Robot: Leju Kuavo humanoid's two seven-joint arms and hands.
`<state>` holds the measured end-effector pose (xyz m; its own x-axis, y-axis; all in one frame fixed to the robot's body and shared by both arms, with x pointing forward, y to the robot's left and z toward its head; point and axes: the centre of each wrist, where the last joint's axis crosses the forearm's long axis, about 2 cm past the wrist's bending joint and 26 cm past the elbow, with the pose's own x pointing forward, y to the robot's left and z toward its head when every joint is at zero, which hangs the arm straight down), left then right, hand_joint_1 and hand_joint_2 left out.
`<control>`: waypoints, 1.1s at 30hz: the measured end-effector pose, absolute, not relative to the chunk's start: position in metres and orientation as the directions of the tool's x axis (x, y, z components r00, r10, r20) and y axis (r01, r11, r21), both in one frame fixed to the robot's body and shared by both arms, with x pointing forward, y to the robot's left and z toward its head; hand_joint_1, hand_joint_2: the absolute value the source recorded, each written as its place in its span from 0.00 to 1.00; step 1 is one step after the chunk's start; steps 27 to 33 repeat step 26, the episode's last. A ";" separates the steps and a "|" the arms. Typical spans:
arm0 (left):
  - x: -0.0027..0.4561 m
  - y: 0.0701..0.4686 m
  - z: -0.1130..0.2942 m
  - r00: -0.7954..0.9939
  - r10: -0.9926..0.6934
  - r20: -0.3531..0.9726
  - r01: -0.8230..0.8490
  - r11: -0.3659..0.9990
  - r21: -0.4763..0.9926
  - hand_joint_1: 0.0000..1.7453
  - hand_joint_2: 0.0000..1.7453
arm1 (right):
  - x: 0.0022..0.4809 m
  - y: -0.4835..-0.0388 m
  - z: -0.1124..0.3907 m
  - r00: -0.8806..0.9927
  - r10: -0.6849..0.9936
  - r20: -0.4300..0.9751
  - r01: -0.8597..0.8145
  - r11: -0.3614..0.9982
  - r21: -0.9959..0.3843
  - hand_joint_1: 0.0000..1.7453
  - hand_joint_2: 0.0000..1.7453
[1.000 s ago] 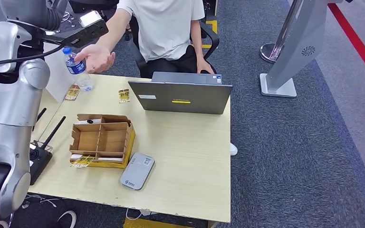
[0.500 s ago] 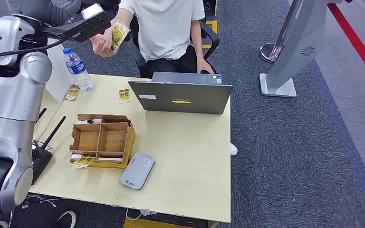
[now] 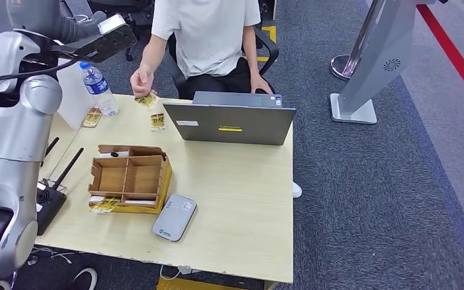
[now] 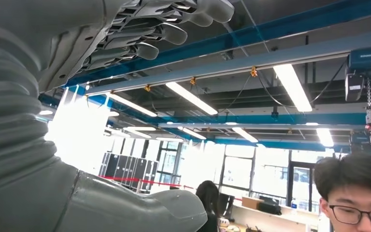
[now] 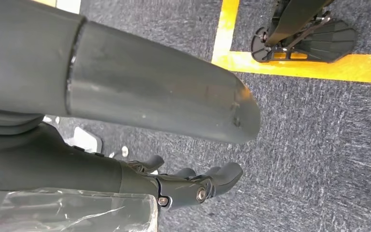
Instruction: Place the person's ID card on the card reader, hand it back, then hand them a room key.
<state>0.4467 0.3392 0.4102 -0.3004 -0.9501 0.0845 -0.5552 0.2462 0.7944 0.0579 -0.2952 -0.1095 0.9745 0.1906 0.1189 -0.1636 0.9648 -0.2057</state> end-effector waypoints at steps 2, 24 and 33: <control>0.439 0.356 0.403 -0.309 -0.947 0.091 -0.556 0.258 0.790 0.00 1.00 | 0.056 -0.295 -0.110 0.978 0.171 0.119 -0.144 0.968 -0.205 0.00 0.00; 0.089 0.747 0.171 -0.212 -0.179 0.961 -0.909 0.398 -0.126 0.00 1.00 | 0.042 -0.303 -0.111 0.990 0.090 0.110 -0.064 0.973 -0.221 0.00 0.00; 0.079 0.741 0.152 -0.227 -0.117 0.967 -0.918 0.358 -0.172 0.00 1.00 | 0.042 -0.304 -0.111 0.990 0.090 0.112 -0.063 0.973 -0.223 0.00 0.00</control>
